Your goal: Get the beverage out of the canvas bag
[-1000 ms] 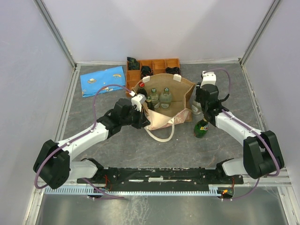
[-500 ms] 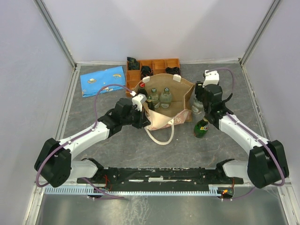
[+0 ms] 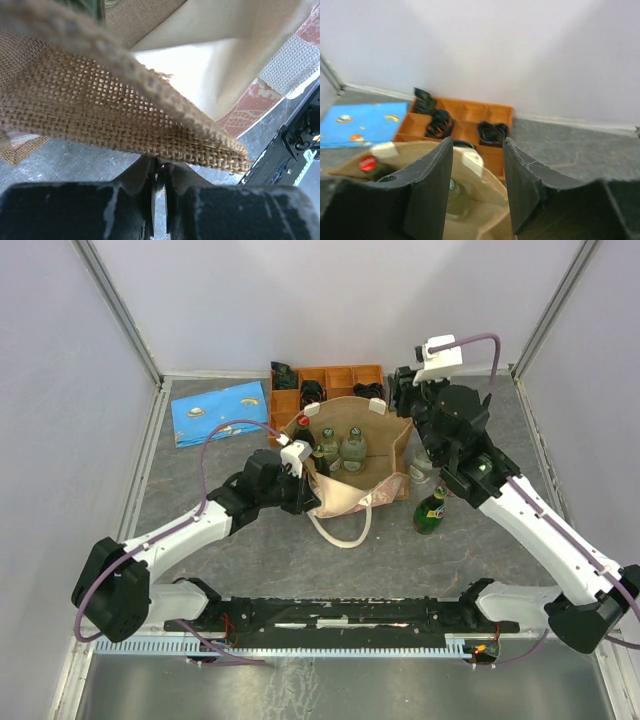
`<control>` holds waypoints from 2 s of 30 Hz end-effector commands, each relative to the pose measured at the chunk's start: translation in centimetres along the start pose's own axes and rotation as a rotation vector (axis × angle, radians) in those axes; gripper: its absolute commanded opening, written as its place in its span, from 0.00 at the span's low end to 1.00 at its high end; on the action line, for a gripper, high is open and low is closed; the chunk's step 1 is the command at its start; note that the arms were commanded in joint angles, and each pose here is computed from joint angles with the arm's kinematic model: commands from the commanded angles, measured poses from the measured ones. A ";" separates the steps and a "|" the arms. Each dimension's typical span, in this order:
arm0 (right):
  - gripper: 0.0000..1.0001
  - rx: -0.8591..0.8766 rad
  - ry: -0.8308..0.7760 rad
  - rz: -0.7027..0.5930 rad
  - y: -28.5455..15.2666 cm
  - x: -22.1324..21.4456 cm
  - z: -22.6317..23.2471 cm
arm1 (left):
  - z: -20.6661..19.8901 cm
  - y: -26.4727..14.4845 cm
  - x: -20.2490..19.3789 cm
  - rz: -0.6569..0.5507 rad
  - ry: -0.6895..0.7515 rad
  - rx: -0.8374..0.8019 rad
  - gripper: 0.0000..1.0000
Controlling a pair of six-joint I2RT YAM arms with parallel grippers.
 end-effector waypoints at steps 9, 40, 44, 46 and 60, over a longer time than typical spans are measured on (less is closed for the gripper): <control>0.35 0.097 -0.002 0.233 3.6 -6.3 4.8 | -0.1 -0.7 -2.0 0.075 -0.082 0.031 0.03; 0.57 -0.045 0.016 0.391 7.8 -17.0 4.9 | -0.1 -0.9 -2.4 0.083 -0.072 0.036 0.03; 0.56 -0.097 -0.006 0.397 7.9 -17.9 4.2 | -0.1 -0.9 -2.4 0.083 -0.073 0.035 0.03; 0.56 -0.099 -0.003 0.405 8.0 -18.3 4.2 | -0.1 -0.9 -2.3 0.083 -0.073 0.034 0.03; 0.57 -0.134 -0.016 0.480 8.2 -22.0 3.7 | -0.1 -0.9 -2.4 0.086 -0.071 0.036 0.03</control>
Point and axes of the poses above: each gripper's point midway between its finger pads, its own y axis out along the fingers, its own z axis along the line the jaws close on, x = y × z, the point moved 7 cm from there along -y, back along the fingers, and after that the axes turned 13 degrees about y, right-handed, at the moved point
